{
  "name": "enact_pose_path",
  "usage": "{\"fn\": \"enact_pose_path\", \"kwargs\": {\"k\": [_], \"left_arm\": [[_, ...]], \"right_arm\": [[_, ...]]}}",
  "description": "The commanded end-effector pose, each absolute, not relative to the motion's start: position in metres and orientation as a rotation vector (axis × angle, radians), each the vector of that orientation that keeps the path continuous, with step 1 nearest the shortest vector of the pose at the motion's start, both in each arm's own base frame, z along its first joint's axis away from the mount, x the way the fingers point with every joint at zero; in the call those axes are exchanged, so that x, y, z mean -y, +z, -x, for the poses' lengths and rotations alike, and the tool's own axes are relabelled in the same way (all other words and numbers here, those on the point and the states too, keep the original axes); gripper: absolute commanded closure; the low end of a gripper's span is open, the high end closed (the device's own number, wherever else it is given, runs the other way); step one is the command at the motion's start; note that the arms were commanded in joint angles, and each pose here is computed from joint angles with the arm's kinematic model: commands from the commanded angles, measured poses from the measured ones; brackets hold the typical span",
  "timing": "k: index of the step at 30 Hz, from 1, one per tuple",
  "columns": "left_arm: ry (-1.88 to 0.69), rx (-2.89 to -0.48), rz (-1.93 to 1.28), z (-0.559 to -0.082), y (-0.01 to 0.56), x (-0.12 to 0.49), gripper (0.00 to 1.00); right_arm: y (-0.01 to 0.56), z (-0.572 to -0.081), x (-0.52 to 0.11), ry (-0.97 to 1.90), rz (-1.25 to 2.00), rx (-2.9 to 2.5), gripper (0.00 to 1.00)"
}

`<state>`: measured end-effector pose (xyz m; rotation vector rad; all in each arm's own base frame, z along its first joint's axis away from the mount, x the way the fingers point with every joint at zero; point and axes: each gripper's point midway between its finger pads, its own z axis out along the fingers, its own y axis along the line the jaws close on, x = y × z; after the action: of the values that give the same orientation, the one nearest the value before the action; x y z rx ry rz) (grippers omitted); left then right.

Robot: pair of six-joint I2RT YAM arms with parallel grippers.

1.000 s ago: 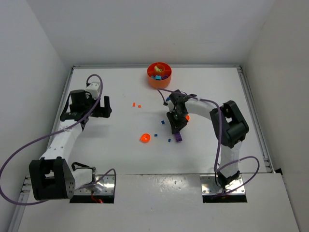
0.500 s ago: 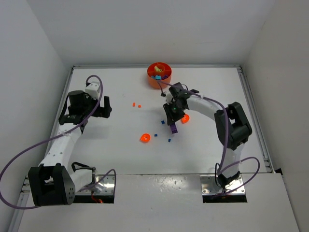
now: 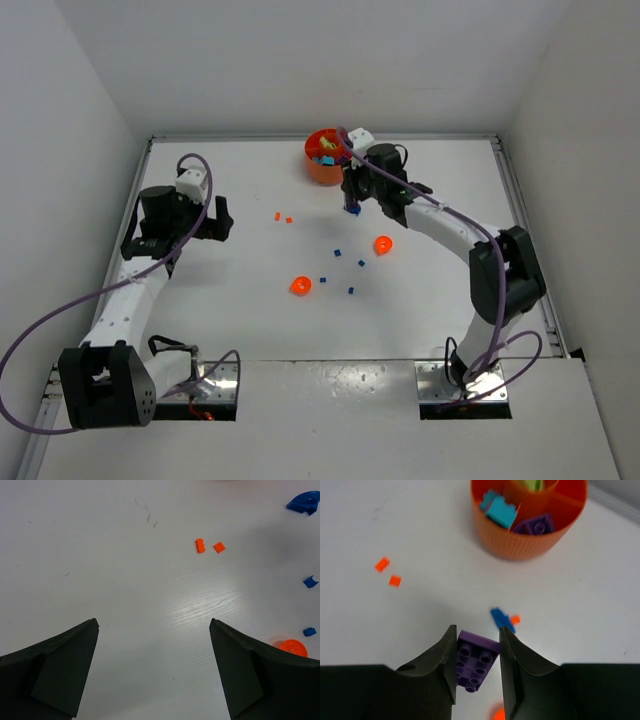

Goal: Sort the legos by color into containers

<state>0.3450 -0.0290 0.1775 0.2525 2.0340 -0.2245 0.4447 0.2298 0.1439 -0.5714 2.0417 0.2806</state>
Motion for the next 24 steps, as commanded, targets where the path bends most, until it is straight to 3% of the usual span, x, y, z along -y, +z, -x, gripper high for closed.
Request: {"fn": "enact_pose_path", "kwargs": {"k": [1,14,24], "left_arm": [[-0.261,-1.968,-0.265,-0.353,0.193,0.037,0.0],[-0.316,-2.026,-0.285,-0.365,0.165,0.041,0.0],[-0.303,-2.068,-0.258,-0.377,0.153,0.028,0.0]], "right_arm": [[0.219,-0.502,-0.234,0.243,0.468,-1.721,1.0],[0.237,-0.61,-0.213,0.162,0.239,-1.454,1.0],[0.235,-0.638,-0.212,0.168,0.203,-1.381,1.0]]}}
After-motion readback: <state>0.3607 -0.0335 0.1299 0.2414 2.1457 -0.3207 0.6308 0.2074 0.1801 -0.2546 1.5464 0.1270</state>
